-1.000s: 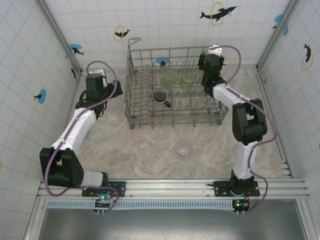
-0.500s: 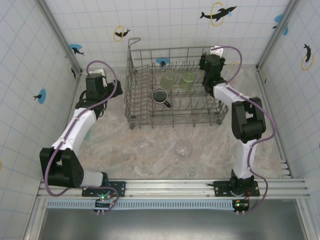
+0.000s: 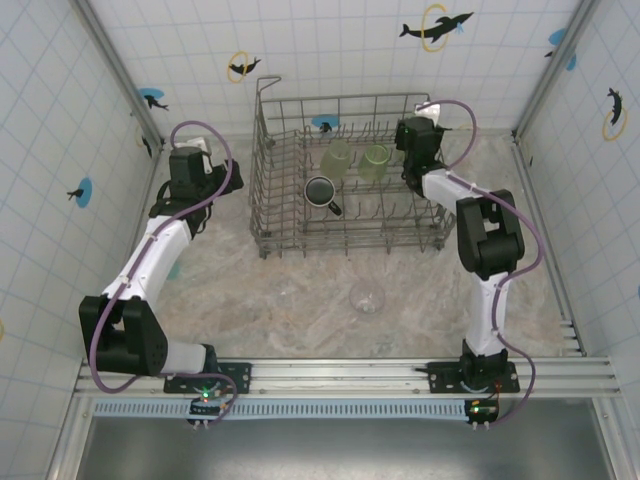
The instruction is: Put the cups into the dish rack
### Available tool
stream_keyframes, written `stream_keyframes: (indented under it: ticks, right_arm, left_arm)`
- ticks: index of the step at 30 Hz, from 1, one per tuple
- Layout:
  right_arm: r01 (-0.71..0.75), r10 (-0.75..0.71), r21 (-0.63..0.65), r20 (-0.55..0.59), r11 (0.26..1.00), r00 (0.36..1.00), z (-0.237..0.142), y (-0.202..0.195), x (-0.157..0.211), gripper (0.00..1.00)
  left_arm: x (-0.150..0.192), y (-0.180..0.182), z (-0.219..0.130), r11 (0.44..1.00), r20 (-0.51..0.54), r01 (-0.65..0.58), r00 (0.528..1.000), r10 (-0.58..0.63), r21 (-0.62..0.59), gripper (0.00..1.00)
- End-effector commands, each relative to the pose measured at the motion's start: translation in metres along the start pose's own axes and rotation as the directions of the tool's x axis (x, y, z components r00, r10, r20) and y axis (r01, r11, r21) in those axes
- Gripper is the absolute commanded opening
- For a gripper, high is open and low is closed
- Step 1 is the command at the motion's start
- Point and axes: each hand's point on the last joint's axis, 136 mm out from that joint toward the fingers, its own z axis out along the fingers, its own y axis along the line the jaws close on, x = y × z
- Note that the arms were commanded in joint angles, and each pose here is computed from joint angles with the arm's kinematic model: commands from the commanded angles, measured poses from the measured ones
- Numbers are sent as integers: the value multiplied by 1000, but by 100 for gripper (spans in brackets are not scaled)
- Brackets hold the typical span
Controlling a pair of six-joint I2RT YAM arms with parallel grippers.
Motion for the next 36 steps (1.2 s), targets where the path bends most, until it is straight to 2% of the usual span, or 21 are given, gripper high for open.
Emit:
stream_keyframes:
  ticks: [1,6,10,13,16,25,32,36]
  right_arm:
    - [-38,38,-1,29,999,999,3,5,-10,52]
    - [-56,55,-29,-16,998,998,3,10,0,65]
    - [-62,60,-47,-44,997,997,0,14,1,83]
    - [-80,77,-54,-62,995,995,-5,13,-2,91]
    - [-95,89,-69,-83,993,993,-11,15,-7,100]
    - [-109,100,-104,-87,989,991,-42,13,-50,100]
    - [-108,86,-154,-139,982,986,-77,9,-64,100]
    - [-134,98,-213,-169,968,981,-104,9,-68,100]
  left_arm:
    - [-6,1,-5,1000,18,-10,1000,10,7,98]
    - [-5,2,-5,1000,16,-8,1000,8,5,98]
    - [-6,4,-5,1000,19,-7,1000,7,-3,98]
    - [-8,10,-5,999,23,-5,1000,6,-31,98]
    - [-9,16,-5,998,29,48,998,-47,-46,98]
    - [-17,37,-9,988,51,127,991,-123,-85,97]
    - [-21,60,-9,969,73,222,974,-215,-109,98]
    - [-19,74,-9,955,90,246,968,-233,-168,98]
